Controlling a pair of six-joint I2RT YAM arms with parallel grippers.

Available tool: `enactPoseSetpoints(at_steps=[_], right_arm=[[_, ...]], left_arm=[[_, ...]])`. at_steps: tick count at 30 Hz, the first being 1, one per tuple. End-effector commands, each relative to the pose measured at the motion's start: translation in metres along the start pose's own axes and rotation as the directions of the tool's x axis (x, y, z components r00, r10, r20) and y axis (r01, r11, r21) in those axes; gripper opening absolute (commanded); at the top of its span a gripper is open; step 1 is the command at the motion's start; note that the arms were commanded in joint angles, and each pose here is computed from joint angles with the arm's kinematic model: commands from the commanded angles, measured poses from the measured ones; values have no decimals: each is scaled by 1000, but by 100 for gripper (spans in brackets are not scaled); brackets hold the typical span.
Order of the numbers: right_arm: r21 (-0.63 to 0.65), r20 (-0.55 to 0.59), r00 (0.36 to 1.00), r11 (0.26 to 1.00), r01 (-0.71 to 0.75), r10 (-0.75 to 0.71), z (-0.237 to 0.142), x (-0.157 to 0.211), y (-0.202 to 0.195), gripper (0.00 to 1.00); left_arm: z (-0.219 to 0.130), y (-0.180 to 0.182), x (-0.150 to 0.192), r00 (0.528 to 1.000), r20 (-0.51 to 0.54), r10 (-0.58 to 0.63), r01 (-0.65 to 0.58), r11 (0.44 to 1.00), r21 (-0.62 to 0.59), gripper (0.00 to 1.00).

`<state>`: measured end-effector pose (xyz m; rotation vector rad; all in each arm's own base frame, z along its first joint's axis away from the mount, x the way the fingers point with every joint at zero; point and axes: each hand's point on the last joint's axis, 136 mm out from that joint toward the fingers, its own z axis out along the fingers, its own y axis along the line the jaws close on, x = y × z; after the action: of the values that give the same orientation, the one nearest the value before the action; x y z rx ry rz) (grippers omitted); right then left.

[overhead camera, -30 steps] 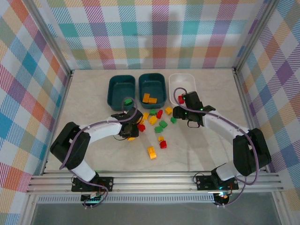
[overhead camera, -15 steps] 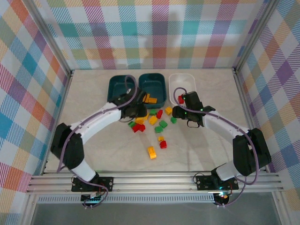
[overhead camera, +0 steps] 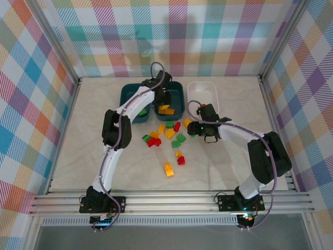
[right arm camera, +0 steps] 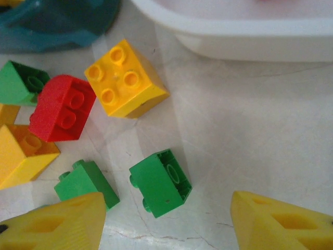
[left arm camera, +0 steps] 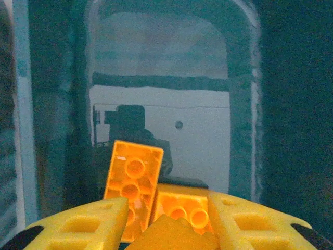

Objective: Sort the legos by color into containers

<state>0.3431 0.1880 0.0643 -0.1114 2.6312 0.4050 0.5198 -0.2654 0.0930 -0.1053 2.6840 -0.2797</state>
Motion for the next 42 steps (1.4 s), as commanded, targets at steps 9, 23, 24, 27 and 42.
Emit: enactPoseSetpoints(at_steps=[9, 23, 24, 27, 42], right_arm=[[29, -62, 995, 996, 79, -77, 22, 0, 11, 61], [92, -33, 993, 989, 115, -112, 13, -8, 12, 22], [87, -14, 993, 989, 121, -120, 6, -11, 17, 21], [79, 52, 987, 986, 149, -153, -17, -26, 34, 20], [-311, 188, 957, 911, 270, -219, 2, -88, 221, 20]], left_arm=[[-63, -31, -14, 999, 6, 42, -42, 983, 181, 81], [-196, 50, 44, 975, 214, -53, 12, 982, 189, 87], [-193, 68, 60, 974, 208, -93, 57, 983, 173, 88], [-190, 116, 97, 941, 232, -246, 216, 965, 146, 92], [-147, 215, 221, 828, 136, -544, 546, 837, 32, 100]])
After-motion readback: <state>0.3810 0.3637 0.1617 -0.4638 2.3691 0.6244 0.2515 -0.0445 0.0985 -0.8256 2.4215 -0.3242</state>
